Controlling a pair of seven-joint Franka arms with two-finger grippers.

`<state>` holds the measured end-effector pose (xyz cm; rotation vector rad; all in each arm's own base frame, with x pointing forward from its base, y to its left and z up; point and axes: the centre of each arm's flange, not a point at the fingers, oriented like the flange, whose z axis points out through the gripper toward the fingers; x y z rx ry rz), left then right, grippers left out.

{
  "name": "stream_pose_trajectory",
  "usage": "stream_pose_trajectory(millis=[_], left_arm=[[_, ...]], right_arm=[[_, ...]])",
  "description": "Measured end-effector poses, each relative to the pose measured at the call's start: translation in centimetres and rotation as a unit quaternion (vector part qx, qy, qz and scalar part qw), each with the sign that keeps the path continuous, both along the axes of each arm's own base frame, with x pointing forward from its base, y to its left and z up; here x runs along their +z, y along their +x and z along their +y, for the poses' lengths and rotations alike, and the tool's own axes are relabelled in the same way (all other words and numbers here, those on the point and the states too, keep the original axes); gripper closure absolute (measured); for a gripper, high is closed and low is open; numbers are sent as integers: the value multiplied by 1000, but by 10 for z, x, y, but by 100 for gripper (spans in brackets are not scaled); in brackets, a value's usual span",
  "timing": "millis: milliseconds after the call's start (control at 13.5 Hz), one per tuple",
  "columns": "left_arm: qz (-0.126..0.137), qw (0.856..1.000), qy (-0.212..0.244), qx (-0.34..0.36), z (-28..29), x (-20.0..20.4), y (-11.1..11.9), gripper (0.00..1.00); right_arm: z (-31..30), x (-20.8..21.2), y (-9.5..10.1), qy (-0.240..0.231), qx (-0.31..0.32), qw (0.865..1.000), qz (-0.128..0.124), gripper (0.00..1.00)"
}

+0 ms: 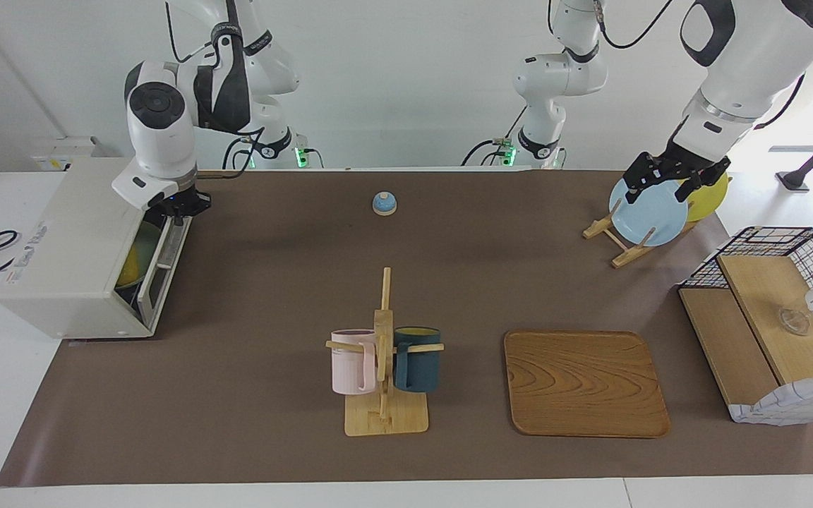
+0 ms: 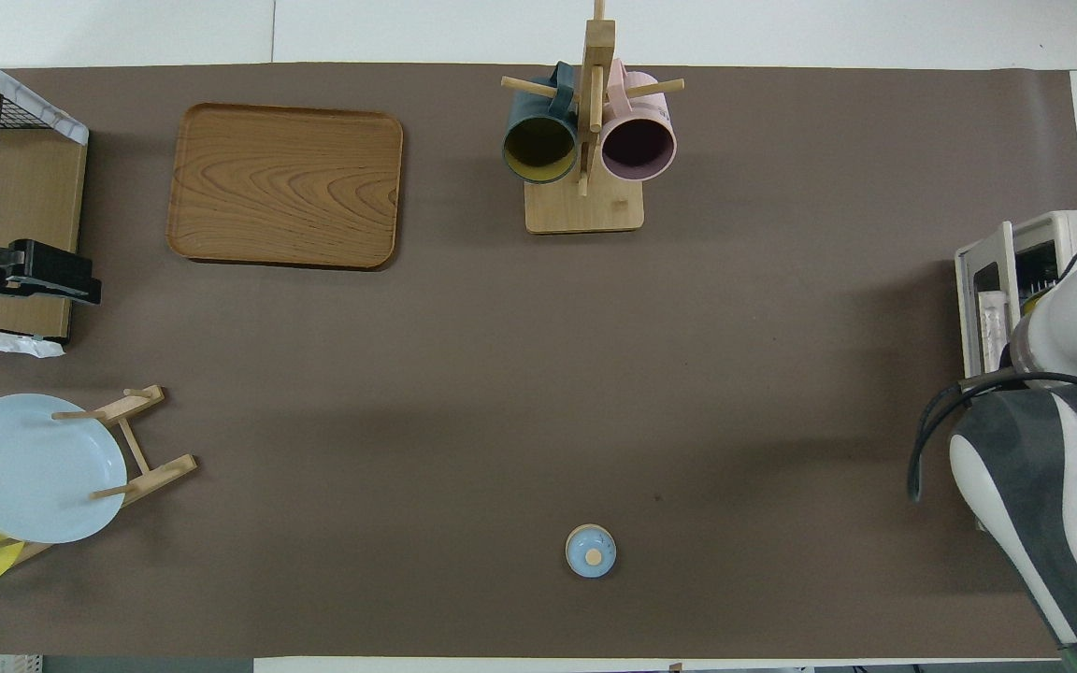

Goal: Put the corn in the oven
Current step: 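Push the toaster oven door shut with the right gripper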

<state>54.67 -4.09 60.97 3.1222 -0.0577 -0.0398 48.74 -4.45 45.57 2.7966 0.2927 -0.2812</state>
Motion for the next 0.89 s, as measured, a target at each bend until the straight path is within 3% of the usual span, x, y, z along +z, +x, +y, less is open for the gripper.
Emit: stream_pose_trajectory(millis=[593,889], left_arm=[[0,1000,0,-1,-1,0,0,0],[0,1000,0,-1,-1,0,0,0]], right_arm=[[-35,15,-6,6,17,1000,10,99],[-18,50,1,15,14,1000,10,99]])
